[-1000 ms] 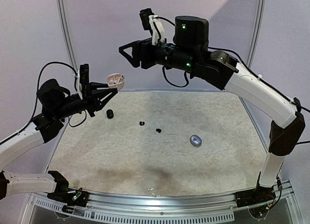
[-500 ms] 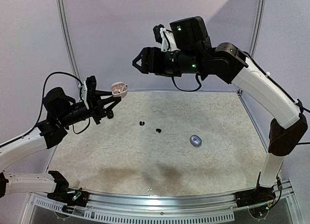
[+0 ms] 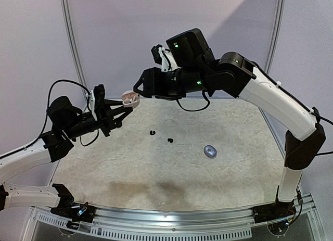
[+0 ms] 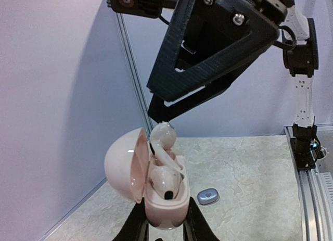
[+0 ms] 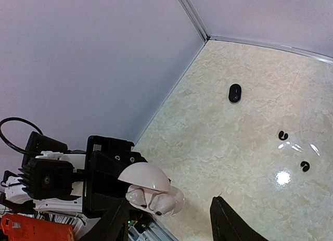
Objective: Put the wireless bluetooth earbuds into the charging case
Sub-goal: Adjust the right earbud in the right side groove of the charging case.
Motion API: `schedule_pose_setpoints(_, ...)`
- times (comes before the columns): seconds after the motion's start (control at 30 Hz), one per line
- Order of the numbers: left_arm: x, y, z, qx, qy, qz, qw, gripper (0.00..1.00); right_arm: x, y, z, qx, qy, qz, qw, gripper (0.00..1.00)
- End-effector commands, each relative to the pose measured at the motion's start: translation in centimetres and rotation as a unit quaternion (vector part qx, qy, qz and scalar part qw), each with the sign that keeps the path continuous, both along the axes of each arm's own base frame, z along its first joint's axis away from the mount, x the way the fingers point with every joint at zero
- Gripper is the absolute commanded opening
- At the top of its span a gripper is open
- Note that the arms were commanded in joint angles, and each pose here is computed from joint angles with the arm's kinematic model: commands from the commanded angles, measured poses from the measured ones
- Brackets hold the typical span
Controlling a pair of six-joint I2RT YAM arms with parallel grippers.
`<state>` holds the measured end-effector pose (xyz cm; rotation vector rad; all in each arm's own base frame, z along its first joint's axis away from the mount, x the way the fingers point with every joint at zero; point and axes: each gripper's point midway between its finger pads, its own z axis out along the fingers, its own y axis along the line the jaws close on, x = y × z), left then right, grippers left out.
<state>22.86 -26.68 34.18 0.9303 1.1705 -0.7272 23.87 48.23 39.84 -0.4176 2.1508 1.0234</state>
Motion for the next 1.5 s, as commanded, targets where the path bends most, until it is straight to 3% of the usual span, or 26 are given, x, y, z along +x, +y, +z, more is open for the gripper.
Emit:
schedule_pose_setpoints(0.0,-0.6,-0.2,0.1,-0.002,-0.011,-0.003,1.000,0.00,-0.4,0.9,-0.8,-0.002,0.013,0.009,1.000,0.52)
schedule_pose_setpoints(0.57,-0.5,-0.2,-0.2,0.008,-0.016,0.000,1.000,0.00,-0.7,1.8,-1.6,-0.003,0.018,0.027,0.999,0.35)
schedule_pose_setpoints(1.2,-0.6,-0.1,-0.3,0.012,-0.020,0.001,1.000,0.00,-0.8,2.7,-1.5,0.005,0.012,0.043,0.999,0.26)
schedule_pose_setpoints(1.47,-0.5,-0.1,-0.3,0.012,-0.017,0.004,1.000,0.00,-0.8,2.7,-1.5,0.003,0.008,0.047,0.999,0.16)
